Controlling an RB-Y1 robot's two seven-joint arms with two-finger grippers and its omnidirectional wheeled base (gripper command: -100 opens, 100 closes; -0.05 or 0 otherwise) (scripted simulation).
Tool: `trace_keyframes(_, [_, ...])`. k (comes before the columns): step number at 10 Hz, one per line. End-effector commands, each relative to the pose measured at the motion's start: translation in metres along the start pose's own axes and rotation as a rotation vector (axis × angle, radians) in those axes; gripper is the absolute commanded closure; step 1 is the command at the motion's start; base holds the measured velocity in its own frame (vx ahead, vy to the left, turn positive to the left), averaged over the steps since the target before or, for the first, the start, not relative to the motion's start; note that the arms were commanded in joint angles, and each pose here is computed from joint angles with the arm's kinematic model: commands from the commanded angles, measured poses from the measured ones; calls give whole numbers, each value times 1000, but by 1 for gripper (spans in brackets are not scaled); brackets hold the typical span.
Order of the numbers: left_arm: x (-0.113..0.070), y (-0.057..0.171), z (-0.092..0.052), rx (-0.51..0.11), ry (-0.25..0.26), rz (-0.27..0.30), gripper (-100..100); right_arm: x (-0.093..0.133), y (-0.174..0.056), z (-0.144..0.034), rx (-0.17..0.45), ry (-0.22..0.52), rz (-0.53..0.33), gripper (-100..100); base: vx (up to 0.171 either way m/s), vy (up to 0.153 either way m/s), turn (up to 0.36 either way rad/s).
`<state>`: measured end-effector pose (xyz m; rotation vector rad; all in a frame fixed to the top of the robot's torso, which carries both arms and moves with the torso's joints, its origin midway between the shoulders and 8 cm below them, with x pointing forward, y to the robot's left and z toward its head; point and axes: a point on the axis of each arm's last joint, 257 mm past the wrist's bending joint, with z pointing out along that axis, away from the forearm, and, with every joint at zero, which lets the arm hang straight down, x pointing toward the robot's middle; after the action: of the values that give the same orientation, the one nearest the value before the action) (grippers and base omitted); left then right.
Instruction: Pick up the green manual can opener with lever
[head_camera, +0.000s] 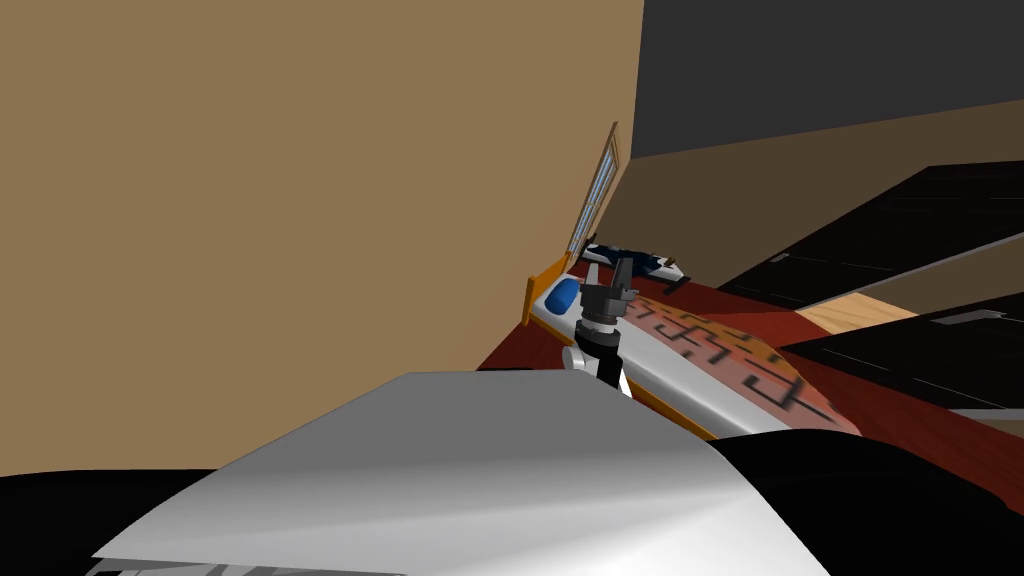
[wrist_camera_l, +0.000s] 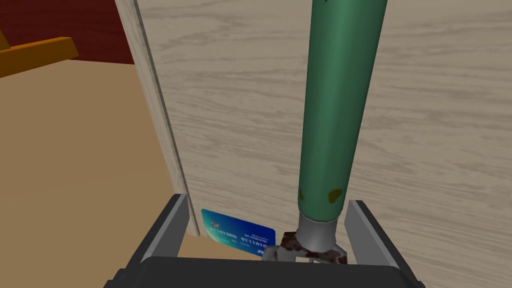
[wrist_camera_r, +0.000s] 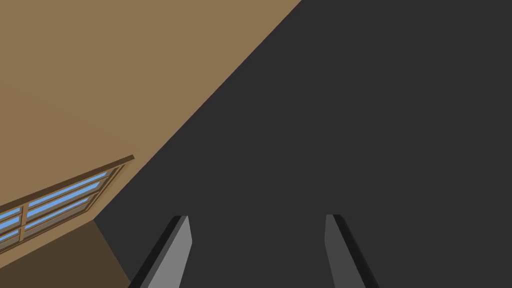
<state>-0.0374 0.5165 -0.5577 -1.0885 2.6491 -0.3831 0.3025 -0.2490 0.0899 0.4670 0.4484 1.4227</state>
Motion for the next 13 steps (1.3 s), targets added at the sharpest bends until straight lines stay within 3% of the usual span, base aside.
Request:
trace_keyframes(1, [4,-6,12,0,-13,-4,-100,0,0,0,0,0,0,0,-19,-3,-46])
trace_keyframes(4, [4,-5,12,0,-12,-2,-100,0,0,0,0,0,0,0,-5,0,-7])
trace_keyframes(5, [4,-5,12,-1,-13,-3,100,0,0,0,0,0,0,0,0,0,0])
trace_keyframes(9, [4,-5,12,-1,-13,-4,100,0,0,0,0,0,0,0,0,0,0])
trace_keyframes(10, [4,-5,12,0,-13,-4,0,0,0,0,0,0,0,0,0,0,0])
trace_keyframes(11, [1,-1,1,0,-1,1,100,0,0,0,0,0,0,0,5,10,62])
trace_keyframes(13, [1,-1,3,-1,-3,3,100,0,0,0,0,0,0,0,4,1,16])
